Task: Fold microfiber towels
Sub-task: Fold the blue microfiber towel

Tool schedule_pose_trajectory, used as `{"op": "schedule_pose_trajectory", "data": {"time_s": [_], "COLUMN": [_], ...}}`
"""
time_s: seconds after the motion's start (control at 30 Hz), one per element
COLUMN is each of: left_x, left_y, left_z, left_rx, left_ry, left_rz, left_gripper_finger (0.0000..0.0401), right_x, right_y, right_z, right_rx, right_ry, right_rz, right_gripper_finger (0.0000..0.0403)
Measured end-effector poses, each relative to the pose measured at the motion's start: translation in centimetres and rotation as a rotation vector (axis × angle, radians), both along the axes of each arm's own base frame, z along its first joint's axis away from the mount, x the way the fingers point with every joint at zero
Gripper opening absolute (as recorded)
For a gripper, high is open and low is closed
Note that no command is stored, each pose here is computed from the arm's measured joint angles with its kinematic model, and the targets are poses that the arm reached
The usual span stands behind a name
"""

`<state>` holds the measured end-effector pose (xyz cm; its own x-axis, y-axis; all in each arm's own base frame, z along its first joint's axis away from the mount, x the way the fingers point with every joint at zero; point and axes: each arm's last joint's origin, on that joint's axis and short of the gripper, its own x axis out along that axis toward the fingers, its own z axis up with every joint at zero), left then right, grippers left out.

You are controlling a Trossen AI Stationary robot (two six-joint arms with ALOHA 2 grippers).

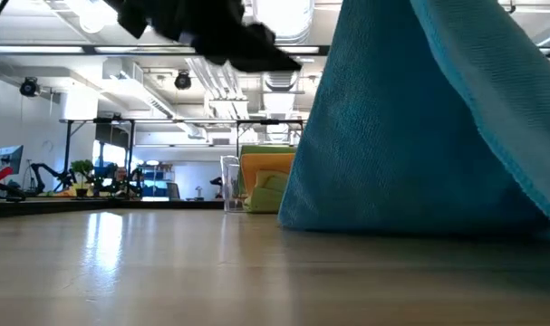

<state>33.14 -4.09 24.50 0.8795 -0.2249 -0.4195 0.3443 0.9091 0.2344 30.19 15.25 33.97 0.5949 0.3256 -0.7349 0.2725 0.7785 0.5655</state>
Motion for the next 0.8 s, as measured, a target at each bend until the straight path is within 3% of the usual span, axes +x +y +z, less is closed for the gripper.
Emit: {"op": "schedule_pose_trajectory", "data": {"time_s": [0.2, 0.47, 0.8], "left_x": [0.3, 0.2, 0.4], "left_y": [-1.0, -1.6, -1.6], "left_z": [1.3, 1.3, 0.4], "left_rx": [-0.011, -0.078, -0.074], "left_ry": [-0.071, -0.054, -0.023], "left_rz": [-0.030, -0.075, -0.072], "left_gripper_finger": [0.0231, 0.0231, 0.0231], "right_x": [0.6, 1.4, 1.9], "right_y": [-1.1, -2.8, -3.8], "right_z": [0.5, 1.7, 3.1], "right_rx": [-0.023, -0.053, -0.055], "right_ry": [-0.032, -0.087, -0.149], "right_rz": [0.001, -0.004, -0.018], "right_gripper_finger": [0.0008, 0.0008, 0.0008]}}
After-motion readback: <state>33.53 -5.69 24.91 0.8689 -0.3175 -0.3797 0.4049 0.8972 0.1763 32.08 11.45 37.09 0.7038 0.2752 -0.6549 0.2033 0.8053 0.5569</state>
